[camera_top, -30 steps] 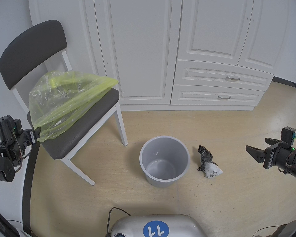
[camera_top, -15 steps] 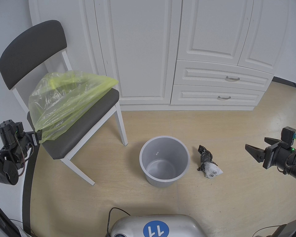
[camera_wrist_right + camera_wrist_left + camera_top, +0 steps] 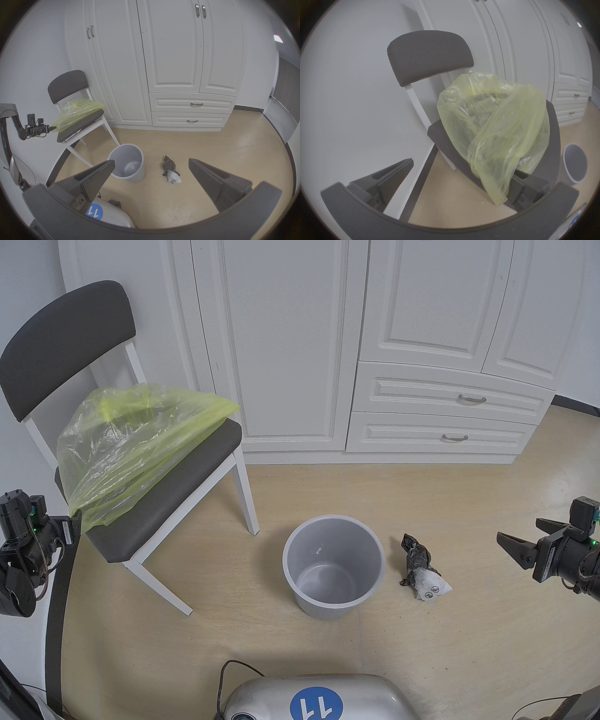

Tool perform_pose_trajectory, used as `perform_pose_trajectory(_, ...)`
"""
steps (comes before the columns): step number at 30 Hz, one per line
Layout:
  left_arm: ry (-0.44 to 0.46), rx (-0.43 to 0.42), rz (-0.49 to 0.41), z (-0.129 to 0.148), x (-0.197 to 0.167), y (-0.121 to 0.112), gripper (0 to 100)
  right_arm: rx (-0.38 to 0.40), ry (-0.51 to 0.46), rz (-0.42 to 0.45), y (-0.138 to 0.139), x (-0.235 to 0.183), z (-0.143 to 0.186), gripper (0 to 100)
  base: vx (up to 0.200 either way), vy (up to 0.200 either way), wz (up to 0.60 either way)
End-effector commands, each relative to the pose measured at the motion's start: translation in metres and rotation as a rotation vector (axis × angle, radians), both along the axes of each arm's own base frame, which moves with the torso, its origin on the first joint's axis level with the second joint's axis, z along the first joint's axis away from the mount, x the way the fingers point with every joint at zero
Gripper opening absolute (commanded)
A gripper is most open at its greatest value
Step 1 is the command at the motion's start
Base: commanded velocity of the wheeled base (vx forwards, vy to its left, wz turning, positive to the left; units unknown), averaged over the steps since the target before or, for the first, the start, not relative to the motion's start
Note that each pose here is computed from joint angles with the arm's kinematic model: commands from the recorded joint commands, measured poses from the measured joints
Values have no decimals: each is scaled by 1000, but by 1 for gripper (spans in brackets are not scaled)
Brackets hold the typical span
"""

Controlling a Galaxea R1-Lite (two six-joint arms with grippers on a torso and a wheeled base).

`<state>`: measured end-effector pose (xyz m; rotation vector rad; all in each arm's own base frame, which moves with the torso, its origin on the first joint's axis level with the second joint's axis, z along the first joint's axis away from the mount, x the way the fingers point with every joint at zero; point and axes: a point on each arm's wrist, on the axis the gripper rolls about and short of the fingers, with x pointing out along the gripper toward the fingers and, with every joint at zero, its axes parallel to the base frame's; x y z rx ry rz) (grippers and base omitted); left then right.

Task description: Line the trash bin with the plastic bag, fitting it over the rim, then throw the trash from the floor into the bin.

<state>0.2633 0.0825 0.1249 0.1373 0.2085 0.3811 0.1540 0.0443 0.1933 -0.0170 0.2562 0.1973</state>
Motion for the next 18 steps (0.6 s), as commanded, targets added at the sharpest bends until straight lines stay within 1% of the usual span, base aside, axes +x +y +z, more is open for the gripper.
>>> perform_pose_trajectory(1, 17, 6, 4, -3, -5, 5, 100, 0, 0, 0, 0, 0, 0, 100, 0, 0, 0)
perform_pose_trajectory(8, 13, 1, 0, -5, -1, 8, 100, 0, 4, 12, 2, -1, -1, 100, 0, 0, 0)
perform_pose_trajectory(16, -12, 9, -3, -7, 1, 8, 100, 1, 2, 20, 3, -2, -1, 100, 0, 0, 0)
perform_pose_trajectory(17, -7, 8, -3, -8, 1, 8, 0, 2, 2, 19, 3, -2, -1, 100, 0, 0, 0)
perform_pose_trajectory(18, -7, 8, -3, -8, 1, 8, 0, 2, 2, 19, 3, -2, -1, 100, 0, 0, 0)
